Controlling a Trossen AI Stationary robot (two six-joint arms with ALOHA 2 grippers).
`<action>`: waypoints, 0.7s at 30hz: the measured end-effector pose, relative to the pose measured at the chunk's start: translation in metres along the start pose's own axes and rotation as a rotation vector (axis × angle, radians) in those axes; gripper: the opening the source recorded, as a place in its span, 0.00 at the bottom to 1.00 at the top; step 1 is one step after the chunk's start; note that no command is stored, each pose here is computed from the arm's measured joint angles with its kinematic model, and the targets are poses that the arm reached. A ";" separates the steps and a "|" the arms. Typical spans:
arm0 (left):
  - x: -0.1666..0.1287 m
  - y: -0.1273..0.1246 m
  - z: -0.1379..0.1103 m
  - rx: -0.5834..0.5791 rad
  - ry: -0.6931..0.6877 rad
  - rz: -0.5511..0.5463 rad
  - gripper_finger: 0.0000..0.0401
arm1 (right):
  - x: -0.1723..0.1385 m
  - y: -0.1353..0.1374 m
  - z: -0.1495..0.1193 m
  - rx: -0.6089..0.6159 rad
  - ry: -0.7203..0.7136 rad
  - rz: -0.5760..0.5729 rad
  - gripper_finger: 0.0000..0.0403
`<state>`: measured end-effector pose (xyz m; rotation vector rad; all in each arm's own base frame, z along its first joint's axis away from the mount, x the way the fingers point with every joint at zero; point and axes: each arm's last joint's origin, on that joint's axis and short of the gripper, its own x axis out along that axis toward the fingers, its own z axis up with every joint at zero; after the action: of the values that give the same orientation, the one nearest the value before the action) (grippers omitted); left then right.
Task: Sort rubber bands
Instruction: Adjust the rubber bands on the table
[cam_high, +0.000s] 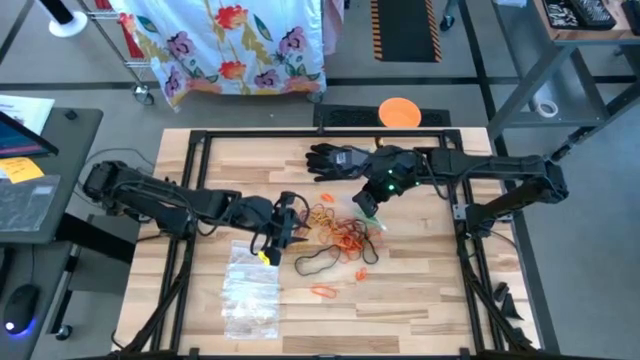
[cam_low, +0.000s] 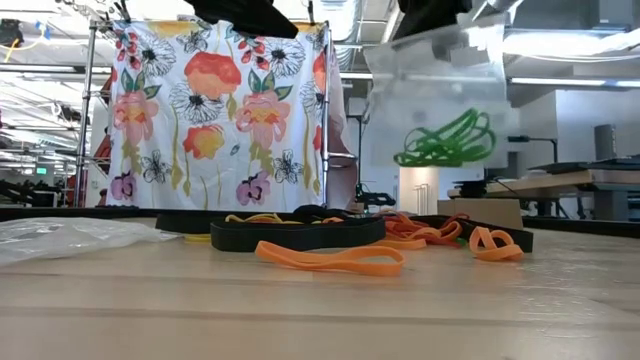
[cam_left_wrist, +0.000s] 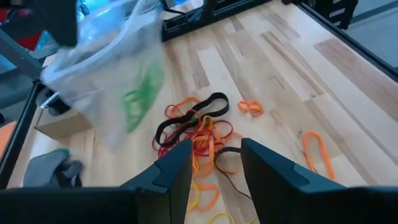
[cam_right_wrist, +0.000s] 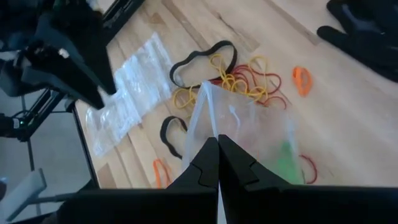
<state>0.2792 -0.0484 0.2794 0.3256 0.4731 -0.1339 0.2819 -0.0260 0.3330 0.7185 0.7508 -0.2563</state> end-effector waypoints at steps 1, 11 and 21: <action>0.000 0.000 0.000 -0.002 0.001 -0.002 0.33 | 0.000 -0.001 0.001 0.002 -0.003 -0.003 0.00; 0.000 0.000 0.001 -0.019 -0.006 0.000 0.33 | -0.002 -0.013 0.010 -0.042 0.000 0.010 0.00; 0.000 0.000 0.002 -0.019 -0.024 0.005 0.33 | -0.005 -0.025 0.019 -0.014 -0.028 -0.020 0.00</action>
<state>0.2803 -0.0491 0.2814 0.3065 0.4498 -0.1279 0.2771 -0.0577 0.3331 0.6930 0.7325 -0.2781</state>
